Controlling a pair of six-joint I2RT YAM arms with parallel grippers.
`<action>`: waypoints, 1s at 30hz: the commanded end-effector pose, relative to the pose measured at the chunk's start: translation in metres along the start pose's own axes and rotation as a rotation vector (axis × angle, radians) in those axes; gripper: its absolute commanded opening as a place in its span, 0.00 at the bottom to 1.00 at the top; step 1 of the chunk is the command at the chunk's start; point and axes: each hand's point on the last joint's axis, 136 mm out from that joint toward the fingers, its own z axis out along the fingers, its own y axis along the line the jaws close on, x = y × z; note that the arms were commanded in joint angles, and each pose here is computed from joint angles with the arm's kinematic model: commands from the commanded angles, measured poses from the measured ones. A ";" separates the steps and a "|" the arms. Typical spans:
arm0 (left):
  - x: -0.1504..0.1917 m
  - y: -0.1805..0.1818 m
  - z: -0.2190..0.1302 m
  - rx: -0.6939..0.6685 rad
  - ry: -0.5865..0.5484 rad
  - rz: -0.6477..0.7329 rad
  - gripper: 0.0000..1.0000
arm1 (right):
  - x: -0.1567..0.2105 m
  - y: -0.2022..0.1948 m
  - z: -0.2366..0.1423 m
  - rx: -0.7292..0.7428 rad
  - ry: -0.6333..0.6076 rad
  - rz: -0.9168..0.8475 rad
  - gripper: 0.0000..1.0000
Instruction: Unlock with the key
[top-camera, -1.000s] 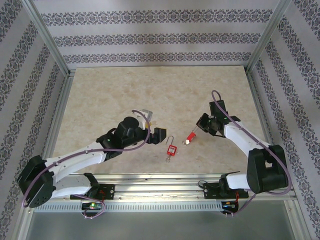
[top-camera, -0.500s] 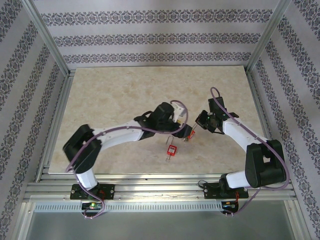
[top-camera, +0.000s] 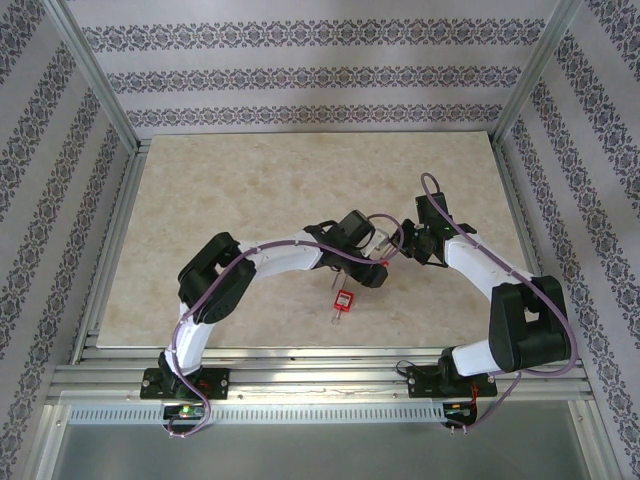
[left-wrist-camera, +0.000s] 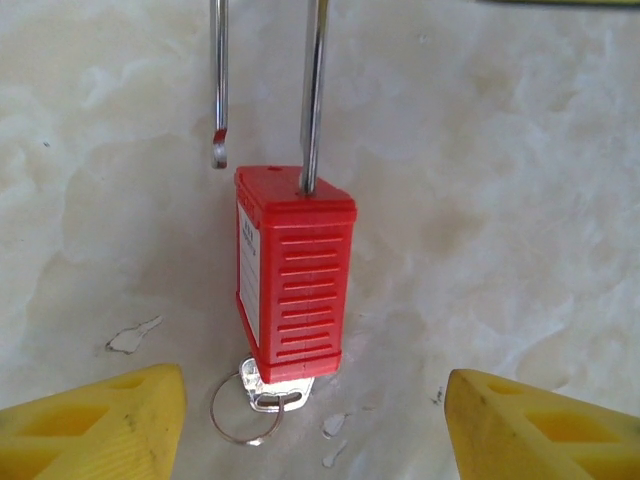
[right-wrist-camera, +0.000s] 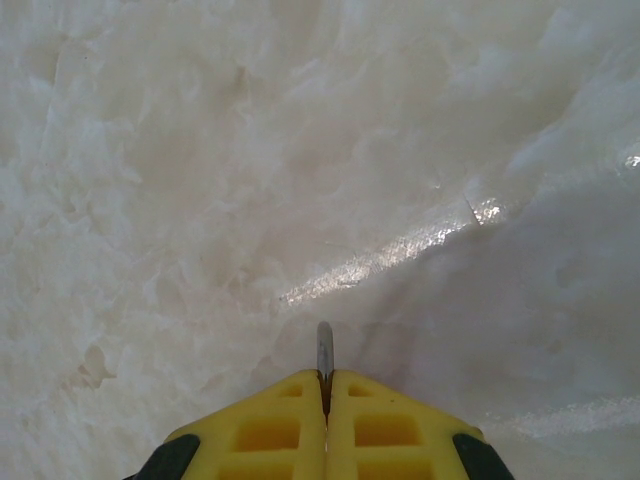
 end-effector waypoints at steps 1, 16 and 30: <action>-0.005 -0.002 0.006 0.015 0.008 0.008 0.66 | -0.008 0.012 -0.003 -0.044 -0.014 0.011 0.00; -0.038 0.011 0.009 0.113 -0.123 -0.093 0.42 | 0.001 0.012 0.003 -0.072 0.016 0.021 0.00; -0.027 0.013 0.022 0.224 -0.088 -0.165 0.14 | 0.003 0.013 0.012 -0.111 0.040 0.044 0.00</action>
